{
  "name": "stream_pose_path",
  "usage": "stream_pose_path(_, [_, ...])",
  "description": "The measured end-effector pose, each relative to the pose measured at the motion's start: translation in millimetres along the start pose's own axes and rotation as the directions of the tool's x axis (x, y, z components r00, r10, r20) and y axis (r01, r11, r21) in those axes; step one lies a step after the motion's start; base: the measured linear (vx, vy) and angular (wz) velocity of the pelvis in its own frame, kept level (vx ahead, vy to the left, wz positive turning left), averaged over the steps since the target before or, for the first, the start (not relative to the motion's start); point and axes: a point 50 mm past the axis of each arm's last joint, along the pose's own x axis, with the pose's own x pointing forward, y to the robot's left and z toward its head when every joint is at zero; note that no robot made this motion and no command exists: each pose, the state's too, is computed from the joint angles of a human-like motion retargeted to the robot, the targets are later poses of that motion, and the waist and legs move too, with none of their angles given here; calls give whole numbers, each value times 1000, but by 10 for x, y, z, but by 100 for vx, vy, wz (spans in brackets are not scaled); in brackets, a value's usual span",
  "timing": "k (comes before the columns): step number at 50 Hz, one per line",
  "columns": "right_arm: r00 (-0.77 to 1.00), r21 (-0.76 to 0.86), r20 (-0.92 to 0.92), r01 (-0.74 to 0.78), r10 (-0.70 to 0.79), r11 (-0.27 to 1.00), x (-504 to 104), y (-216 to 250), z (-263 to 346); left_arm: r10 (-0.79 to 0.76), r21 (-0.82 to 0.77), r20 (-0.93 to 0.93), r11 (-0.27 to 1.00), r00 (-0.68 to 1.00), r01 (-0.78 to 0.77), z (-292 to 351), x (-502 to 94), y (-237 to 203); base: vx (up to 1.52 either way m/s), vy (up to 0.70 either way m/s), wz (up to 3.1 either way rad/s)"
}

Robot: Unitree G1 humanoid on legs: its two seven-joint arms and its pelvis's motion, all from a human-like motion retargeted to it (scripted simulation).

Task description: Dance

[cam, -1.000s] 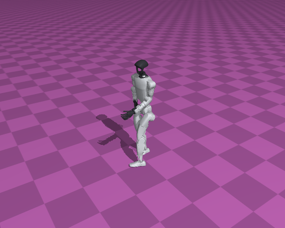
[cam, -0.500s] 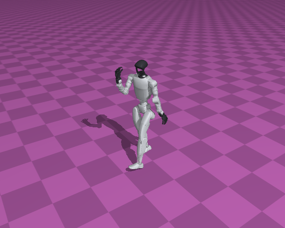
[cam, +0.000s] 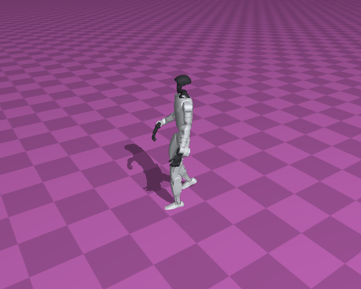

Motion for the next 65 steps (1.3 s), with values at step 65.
stream_pose_path(65, [-505, 941, 336, 140, -795, 309, -2294, -1198, 1097, 229, 586, -318, 810, 920, 1, -619, -198, 438, -2, -16, -92])
